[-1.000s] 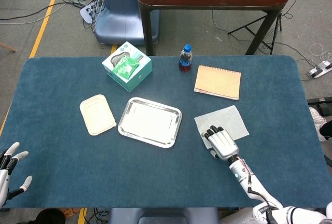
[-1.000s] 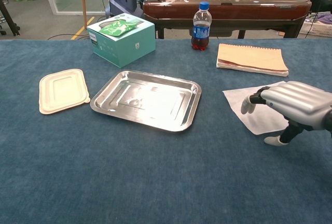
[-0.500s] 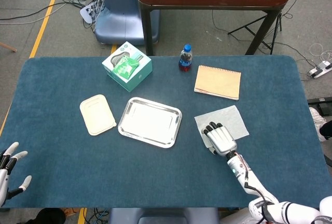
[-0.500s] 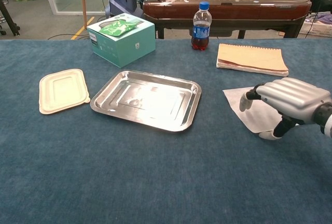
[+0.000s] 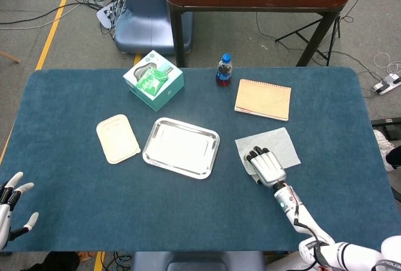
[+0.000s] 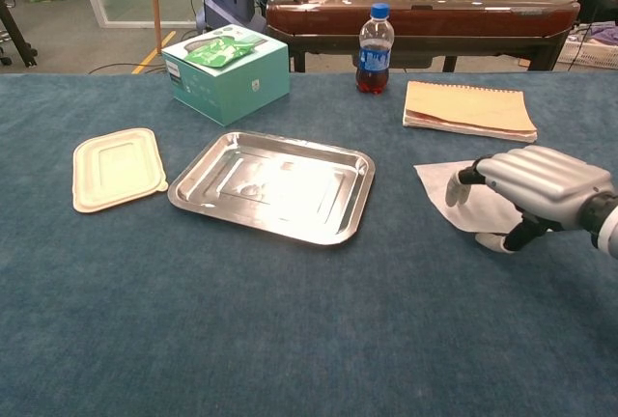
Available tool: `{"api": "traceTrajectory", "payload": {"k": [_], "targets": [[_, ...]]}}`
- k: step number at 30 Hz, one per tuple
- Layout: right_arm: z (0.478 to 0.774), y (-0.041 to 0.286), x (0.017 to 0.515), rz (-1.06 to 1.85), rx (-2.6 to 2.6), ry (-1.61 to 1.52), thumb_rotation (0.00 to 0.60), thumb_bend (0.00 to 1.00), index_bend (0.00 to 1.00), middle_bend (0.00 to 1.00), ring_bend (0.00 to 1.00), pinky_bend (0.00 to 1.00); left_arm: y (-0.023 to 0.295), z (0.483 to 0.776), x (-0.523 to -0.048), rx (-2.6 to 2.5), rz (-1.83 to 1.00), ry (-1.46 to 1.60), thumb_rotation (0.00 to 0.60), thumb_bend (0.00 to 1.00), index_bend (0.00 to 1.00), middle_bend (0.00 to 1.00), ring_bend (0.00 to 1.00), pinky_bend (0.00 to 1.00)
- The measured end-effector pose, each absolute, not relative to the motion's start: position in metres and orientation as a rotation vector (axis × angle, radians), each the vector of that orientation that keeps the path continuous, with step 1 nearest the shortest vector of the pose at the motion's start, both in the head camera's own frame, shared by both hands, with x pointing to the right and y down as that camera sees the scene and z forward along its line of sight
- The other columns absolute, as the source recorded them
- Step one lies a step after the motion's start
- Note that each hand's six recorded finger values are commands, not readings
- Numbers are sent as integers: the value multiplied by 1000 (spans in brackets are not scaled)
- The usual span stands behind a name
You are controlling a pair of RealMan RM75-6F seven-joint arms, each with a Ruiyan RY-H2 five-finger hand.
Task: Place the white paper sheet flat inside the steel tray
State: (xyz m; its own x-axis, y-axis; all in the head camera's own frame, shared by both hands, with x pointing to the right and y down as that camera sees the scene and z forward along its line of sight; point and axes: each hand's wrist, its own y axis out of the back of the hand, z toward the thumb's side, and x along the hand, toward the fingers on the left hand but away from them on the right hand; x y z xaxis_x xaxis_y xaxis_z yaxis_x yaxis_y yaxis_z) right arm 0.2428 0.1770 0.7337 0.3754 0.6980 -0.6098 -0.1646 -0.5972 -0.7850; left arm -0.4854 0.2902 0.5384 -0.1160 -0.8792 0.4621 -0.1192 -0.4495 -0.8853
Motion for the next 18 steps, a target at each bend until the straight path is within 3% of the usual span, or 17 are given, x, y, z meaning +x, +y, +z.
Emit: {"api": "traceTrajectory", "payload": {"k": [10,18], "targets": [[732,172,243,1314,-1816,-512,600,357,609,410,212,332,290,539,-486,-1554,-1630,1117,600,243,249,91,97,0],[729,169,245,1313,-1805,-513,600,357,632,417,215,332,290,540,-486,-1555,-1632,1114,600,242,249,91,97,0]]}}
